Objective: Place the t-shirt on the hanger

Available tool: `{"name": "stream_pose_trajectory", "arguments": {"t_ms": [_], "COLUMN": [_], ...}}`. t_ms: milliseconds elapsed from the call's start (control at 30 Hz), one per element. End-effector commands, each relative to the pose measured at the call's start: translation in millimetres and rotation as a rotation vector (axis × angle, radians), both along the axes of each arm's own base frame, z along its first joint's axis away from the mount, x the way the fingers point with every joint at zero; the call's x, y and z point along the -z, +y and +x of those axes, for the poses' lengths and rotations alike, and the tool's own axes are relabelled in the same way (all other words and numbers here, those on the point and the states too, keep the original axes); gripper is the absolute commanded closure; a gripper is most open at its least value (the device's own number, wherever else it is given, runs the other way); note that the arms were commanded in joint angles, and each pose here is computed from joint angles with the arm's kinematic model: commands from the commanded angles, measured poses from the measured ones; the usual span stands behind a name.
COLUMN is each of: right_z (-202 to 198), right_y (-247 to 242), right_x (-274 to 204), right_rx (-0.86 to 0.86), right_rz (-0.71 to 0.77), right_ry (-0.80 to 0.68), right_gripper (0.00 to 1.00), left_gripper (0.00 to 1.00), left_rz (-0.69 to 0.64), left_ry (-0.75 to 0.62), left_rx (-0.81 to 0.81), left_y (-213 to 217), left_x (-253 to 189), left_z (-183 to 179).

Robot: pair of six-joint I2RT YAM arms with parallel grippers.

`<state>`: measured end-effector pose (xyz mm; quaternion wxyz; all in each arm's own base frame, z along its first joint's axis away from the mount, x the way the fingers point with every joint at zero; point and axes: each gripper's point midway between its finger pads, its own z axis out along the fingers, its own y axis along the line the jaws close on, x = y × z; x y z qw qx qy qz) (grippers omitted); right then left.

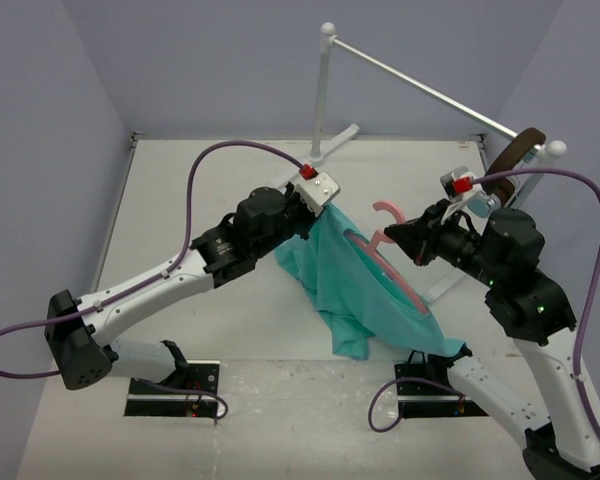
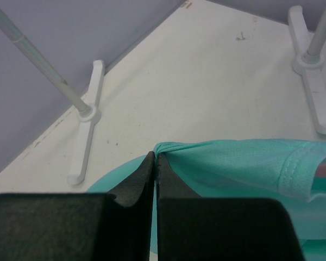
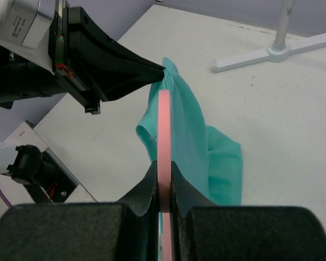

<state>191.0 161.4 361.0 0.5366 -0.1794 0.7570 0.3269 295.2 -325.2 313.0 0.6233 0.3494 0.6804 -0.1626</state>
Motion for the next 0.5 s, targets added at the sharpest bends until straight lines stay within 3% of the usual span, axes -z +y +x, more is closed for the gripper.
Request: {"name": "stream_pose_trajectory", "arguments": {"t_ms": [0, 300, 467], "right_z": [-13.6, -4.0, -9.3], "right_y": [-0.2, -26.6, -20.6], "right_x": [-5.0, -30.8, -47.0], "right_rx": [-0.042, 0.132, 0.092], "right_rz": [-0.008, 0.012, 0.058], "right_ry": [-0.024, -0.115, -0.168], "right_gripper": [1.0, 1.0, 1.0], "left_gripper": [1.0, 1.0, 0.99], "left_rz": [-0.123, -0.081, -0.054], "left_ry": [-0.077, -0.034, -0.006], "left_rx": [-0.133, -0.129, -0.095], "left_y": [19.3, 23.5, 22.3], "left_x": [-44.9, -23.4, -22.3], "left_z": [17.4, 14.1, 7.6]}}
